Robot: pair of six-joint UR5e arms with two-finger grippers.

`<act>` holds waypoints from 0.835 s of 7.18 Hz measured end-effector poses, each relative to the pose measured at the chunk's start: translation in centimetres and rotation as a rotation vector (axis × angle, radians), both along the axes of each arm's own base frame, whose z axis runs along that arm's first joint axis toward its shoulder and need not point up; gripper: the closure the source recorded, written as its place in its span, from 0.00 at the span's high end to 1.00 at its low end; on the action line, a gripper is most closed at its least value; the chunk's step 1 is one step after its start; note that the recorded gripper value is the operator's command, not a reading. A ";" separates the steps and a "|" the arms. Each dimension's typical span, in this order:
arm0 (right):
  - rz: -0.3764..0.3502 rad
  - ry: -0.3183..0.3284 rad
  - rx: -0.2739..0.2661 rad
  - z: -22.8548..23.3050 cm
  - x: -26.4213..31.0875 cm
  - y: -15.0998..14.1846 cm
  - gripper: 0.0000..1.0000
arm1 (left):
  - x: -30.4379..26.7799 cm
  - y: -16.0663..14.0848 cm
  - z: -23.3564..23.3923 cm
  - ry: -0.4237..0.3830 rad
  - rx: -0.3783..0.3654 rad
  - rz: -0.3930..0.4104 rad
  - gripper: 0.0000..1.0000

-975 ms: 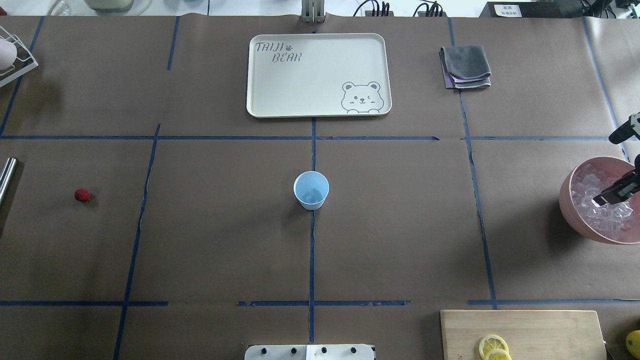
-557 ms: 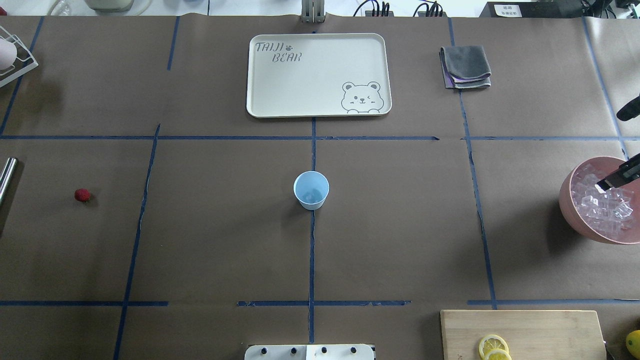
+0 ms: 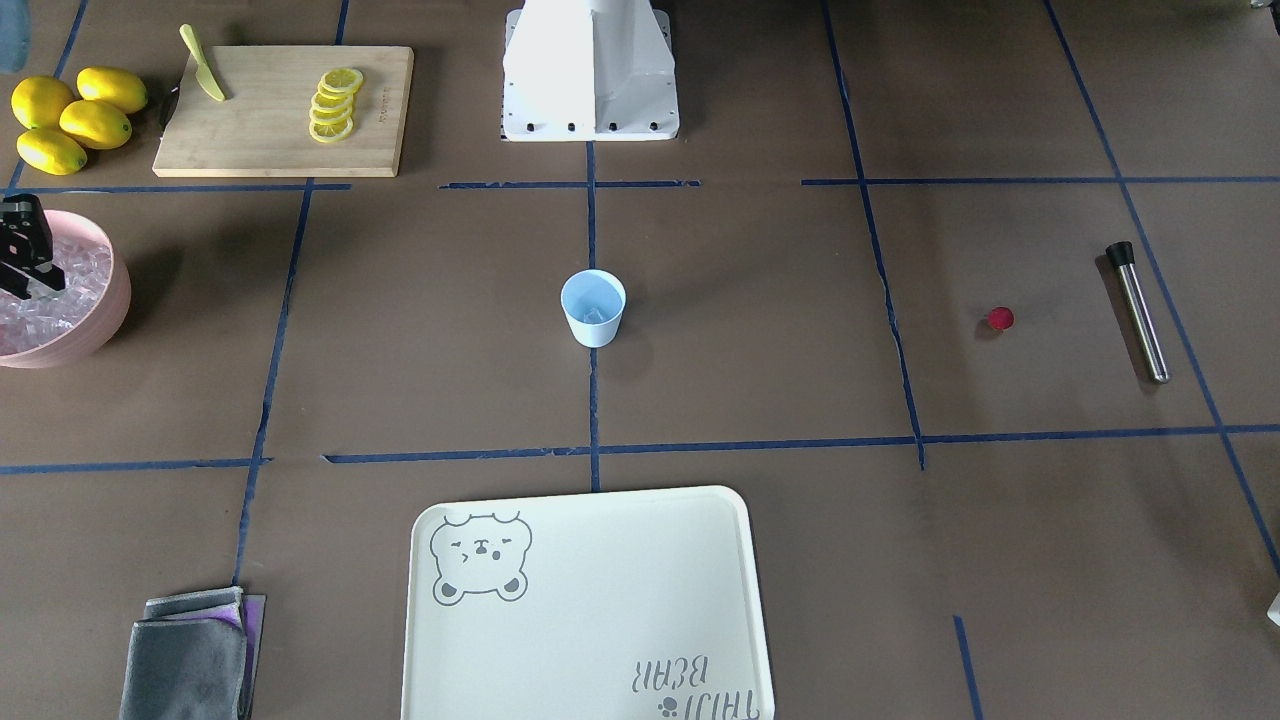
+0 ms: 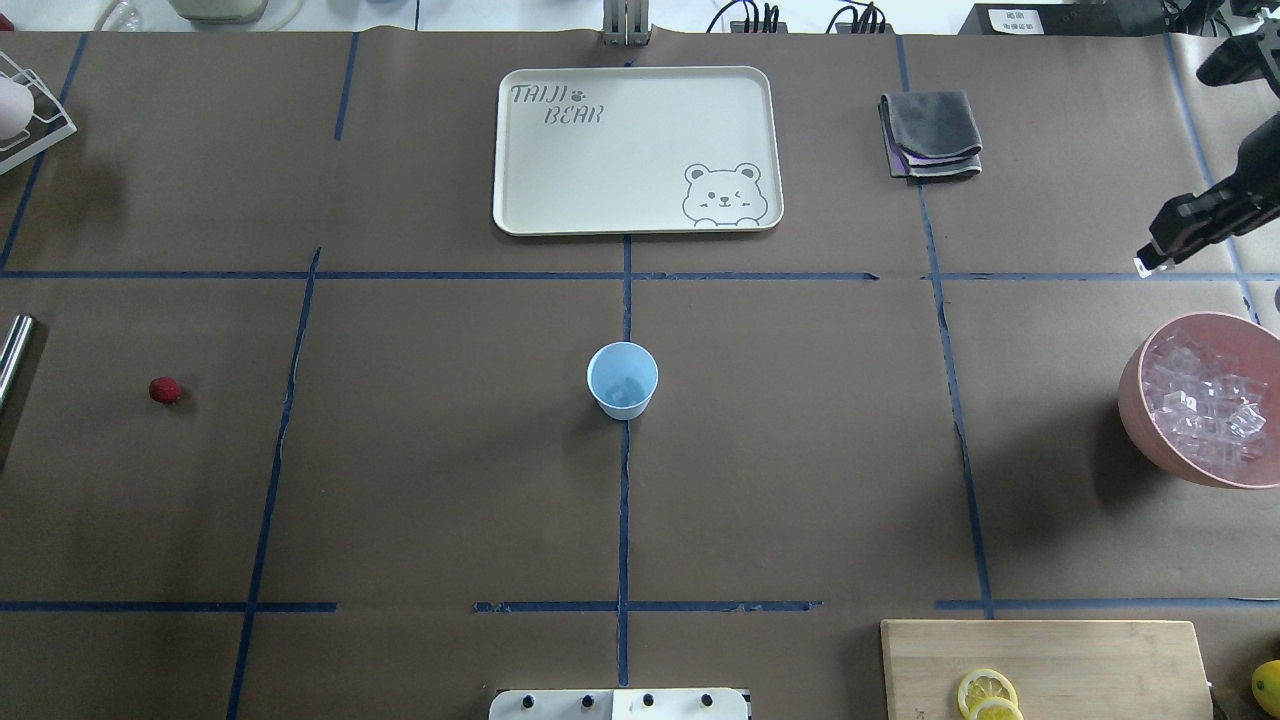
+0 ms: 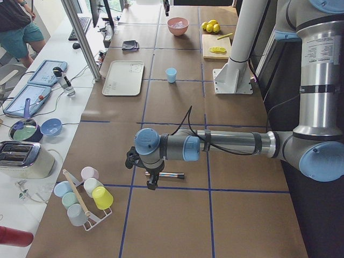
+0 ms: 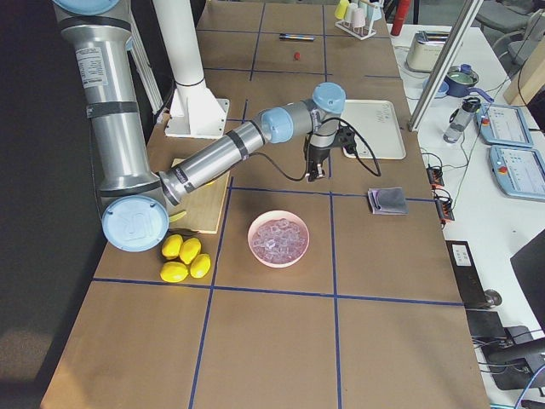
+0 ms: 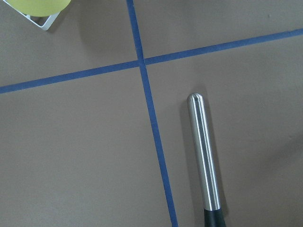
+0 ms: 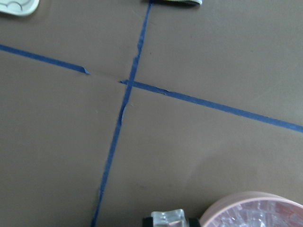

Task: Mash ice and strawberries in cup
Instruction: 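Carry the ice cube with the right gripper over the blue cup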

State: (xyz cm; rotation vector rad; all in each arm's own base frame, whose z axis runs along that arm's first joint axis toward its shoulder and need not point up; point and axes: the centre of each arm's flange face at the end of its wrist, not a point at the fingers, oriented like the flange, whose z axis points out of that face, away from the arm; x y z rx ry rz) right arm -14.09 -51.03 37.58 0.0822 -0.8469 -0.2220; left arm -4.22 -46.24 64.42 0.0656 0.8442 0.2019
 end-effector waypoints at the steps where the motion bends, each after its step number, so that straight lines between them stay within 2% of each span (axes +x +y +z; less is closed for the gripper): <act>1: 0.034 -0.010 -0.025 -3.9 -3.6 -0.5 0.00 | 0.0 0.0 0.0 0.001 -0.001 0.000 1.00; 3: 0.103 -0.009 -0.084 -10.8 -12.4 0.6 0.00 | 0.0 0.0 0.1 0.001 -0.002 -0.001 1.00; 6: 0.212 -0.020 -0.150 -19.0 -22.9 4.3 0.00 | 0.0 0.0 0.1 0.001 -0.003 0.000 1.00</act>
